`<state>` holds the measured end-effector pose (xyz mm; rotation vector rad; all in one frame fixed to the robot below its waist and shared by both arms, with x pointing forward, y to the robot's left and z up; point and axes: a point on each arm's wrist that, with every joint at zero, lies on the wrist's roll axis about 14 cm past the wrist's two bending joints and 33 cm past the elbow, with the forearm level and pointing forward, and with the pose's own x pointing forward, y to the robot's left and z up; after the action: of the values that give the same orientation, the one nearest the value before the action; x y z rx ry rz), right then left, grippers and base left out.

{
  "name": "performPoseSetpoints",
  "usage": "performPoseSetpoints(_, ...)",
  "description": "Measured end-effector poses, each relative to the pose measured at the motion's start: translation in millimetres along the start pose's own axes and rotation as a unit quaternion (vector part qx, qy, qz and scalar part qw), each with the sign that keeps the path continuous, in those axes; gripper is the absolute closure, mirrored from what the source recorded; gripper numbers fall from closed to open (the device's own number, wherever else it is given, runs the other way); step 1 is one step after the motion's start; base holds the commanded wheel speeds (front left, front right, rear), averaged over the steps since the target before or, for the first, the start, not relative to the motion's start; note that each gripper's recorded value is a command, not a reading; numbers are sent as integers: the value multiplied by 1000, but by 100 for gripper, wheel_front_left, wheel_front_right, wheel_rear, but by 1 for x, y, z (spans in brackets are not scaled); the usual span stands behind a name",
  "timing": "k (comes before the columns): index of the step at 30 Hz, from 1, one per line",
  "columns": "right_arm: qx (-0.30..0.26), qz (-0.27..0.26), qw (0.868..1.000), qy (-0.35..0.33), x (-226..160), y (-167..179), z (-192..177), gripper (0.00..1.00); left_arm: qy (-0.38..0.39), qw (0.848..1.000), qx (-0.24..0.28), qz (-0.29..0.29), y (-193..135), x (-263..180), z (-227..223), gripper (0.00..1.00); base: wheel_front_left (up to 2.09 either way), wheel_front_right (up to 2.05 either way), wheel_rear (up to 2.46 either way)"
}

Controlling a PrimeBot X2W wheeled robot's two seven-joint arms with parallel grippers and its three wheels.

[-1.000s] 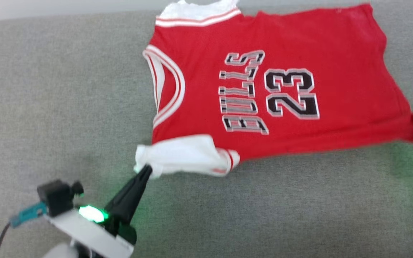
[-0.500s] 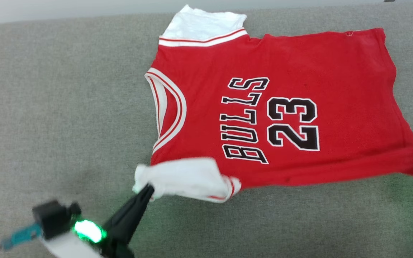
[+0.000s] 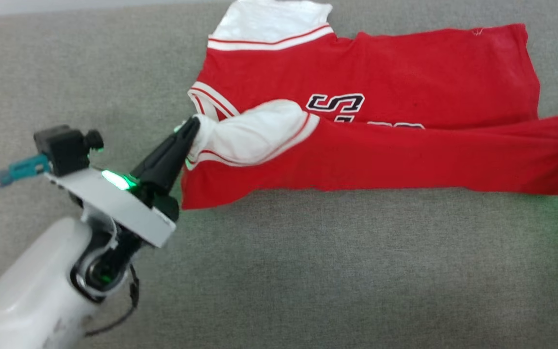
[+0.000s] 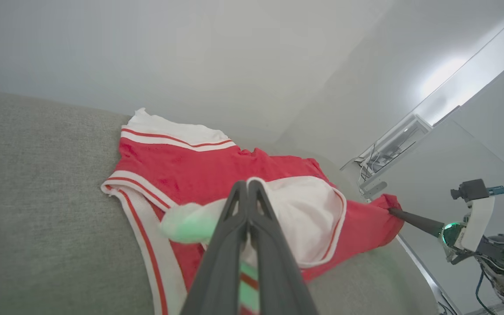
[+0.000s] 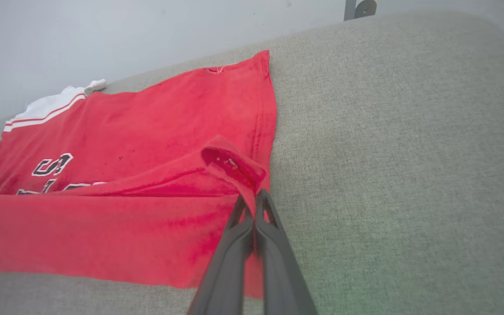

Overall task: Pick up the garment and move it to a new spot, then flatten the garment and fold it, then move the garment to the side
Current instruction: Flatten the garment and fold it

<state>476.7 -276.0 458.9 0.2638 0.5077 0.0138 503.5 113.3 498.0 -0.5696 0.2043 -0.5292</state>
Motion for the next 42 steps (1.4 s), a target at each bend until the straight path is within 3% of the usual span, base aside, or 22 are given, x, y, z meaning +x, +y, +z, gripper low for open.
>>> performPoseSetpoints(5,12,-11,1000,8,24,-3,-10,100,32,997,26,63,50,11,-24,100,0,0,0)
performPoseSetpoints(14,5,-22,999,37,52,-9,-42,100,62,993,42,93,83,30,-57,100,0,0,0)
performPoseSetpoints(16,1,-22,999,36,56,-9,-44,100,73,992,57,91,85,33,-62,86,0,0,0)
performPoseSetpoints(18,-7,-20,999,34,58,-8,-43,100,81,990,71,88,86,34,-64,52,0,0,0)
performPoseSetpoints(19,-11,-20,999,30,58,-8,-42,81,82,990,75,88,86,34,-64,2,0,0,0)
performPoseSetpoints(20,-14,-20,999,27,58,-8,-41,62,83,990,80,87,85,34,-63,0,0,0,0)
performPoseSetpoints(21,-18,-18,999,23,57,-6,-39,20,82,989,87,86,85,35,-59,0,0,0,0)
performPoseSetpoints(22,-20,-17,1000,18,56,-5,-36,0,83,988,98,85,86,34,-55,0,0,0,0)
performPoseSetpoints(29,-29,-9,999,-29,40,-1,-9,0,100,978,162,83,84,22,-20,0,0,0,0)
performPoseSetpoints(31,-26,-2,998,-50,29,5,3,0,123,966,211,83,81,16,-1,0,0,0,0)
performPoseSetpoints(34,-23,4,998,-61,21,8,9,0,151,959,222,86,75,11,3,0,0,0,0)
performPoseSetpoints(37,-22,9,997,-68,10,13,11,0,206,952,208,90,61,2,-4,0,0,0,0)
performPoseSetpoints(38,-21,13,997,-71,4,17,11,0,267,942,187,83,50,-10,-22,0,0,0,0)
performPoseSetpoints(39,-21,13,997,-71,4,17,11,0,267,942,187,83,50,-10,-22,0,0,0,0)
performPoseSetpoints(42,-16,17,997,-71,-3,20,9,0,359,918,152,72,38,-32,-54,0,0,0,0)
